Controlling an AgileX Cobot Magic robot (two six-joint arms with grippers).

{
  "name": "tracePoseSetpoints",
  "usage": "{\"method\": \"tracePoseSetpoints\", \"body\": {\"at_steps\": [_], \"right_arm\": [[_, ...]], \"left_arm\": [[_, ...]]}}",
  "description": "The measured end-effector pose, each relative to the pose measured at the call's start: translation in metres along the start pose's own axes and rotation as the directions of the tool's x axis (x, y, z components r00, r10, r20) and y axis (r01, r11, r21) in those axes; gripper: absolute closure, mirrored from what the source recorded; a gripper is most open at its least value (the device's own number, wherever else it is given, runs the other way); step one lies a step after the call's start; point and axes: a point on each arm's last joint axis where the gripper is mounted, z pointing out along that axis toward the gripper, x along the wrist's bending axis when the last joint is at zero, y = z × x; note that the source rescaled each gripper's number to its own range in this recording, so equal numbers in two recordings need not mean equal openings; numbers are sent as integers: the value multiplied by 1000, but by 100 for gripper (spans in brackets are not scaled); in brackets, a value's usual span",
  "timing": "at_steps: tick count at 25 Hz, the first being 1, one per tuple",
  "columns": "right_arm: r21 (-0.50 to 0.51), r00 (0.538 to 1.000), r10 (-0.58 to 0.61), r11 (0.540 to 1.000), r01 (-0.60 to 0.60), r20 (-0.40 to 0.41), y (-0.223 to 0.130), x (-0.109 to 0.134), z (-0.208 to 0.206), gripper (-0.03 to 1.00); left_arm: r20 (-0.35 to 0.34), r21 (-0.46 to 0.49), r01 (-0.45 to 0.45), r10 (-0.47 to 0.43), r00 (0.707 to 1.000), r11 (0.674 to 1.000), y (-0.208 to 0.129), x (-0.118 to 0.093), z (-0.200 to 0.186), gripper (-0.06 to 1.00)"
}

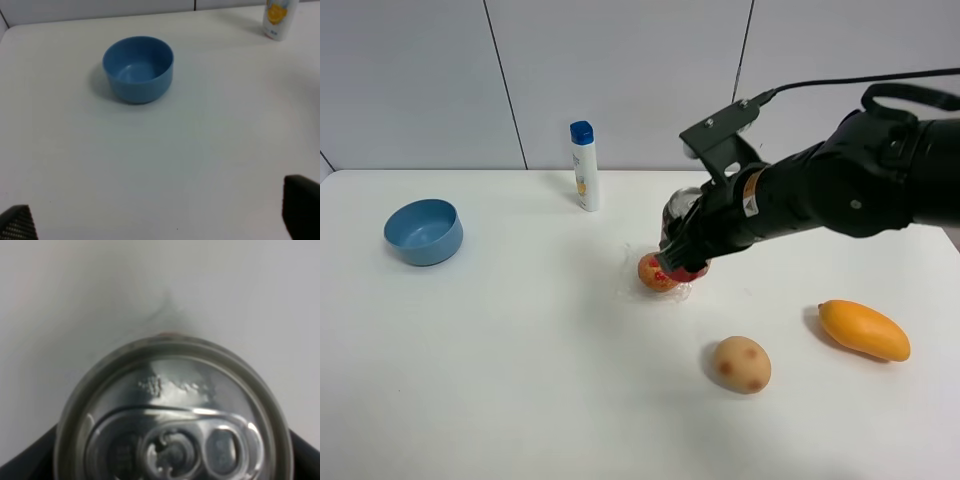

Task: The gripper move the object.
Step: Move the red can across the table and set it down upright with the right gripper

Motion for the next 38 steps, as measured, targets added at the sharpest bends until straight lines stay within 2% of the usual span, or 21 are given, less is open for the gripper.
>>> {"method": "tracePoseSetpoints", "body": {"at_steps": [5,10,14,20,26,38], "right_arm": [[-60,994,74,996,-69,80,14,-37,-7,96],[-55,977,145,989,-138,157,7,-74,-3,96],[-56,969,164,986,-156,183,0,-92,17,96],[-70,971,171,984,-161,169,-11,-102,64,96],[-38,970,178,984,-174,167,-14,-112,107,96],[-22,934,302,953,-303,193,-10,-136,133,96]], "left_arm": [[0,0,0,0,1000,1000,0,0,0,-6],[0,0,0,0,1000,1000,0,0,0,-6],[0,0,0,0,1000,1000,0,0,0,-6],[0,0,0,0,1000,1000,0,0,0,-6],[0,0,0,0,1000,1000,0,0,0,-6],[0,0,0,0,1000,1000,0,0,0,-6]]}}
